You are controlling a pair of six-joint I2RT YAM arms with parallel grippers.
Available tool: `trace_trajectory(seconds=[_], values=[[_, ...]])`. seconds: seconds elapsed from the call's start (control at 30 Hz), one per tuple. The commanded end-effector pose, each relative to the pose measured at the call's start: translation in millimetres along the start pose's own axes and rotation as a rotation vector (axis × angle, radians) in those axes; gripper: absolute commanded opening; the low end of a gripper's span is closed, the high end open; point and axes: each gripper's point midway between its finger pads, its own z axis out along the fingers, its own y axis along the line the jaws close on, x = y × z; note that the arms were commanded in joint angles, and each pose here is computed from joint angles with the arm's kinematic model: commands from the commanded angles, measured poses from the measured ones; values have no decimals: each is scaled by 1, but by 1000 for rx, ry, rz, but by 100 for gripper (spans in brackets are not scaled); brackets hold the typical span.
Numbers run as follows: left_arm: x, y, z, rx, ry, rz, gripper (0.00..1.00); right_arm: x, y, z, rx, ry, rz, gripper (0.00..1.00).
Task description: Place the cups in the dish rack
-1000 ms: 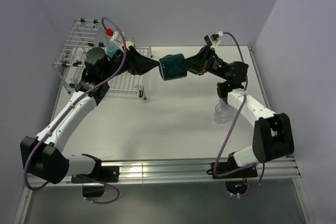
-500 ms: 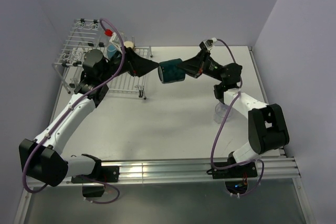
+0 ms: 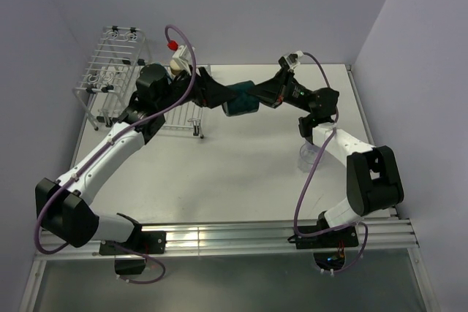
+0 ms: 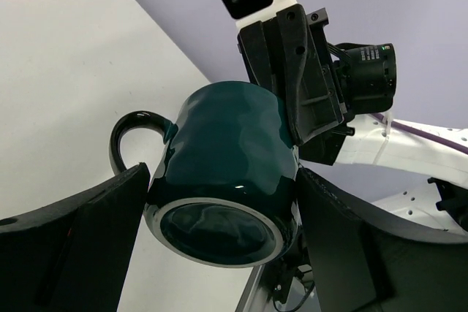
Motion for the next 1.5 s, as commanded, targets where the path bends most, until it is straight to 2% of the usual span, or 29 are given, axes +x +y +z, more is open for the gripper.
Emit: trace_trajectory(seconds=[0.0, 0.7, 1.23, 1.47], values=[[-4, -4, 6, 4, -3, 32, 88, 30, 110, -9, -352, 35, -494, 0], [31, -1, 8, 66, 85, -29, 88, 35, 135, -10, -406, 48, -541, 0], [40, -30, 0, 186, 154, -133, 88, 58, 159, -19, -349, -5, -810, 0], [30, -42, -7, 196, 119, -129, 88, 75, 165, -27, -383, 23, -885, 0]])
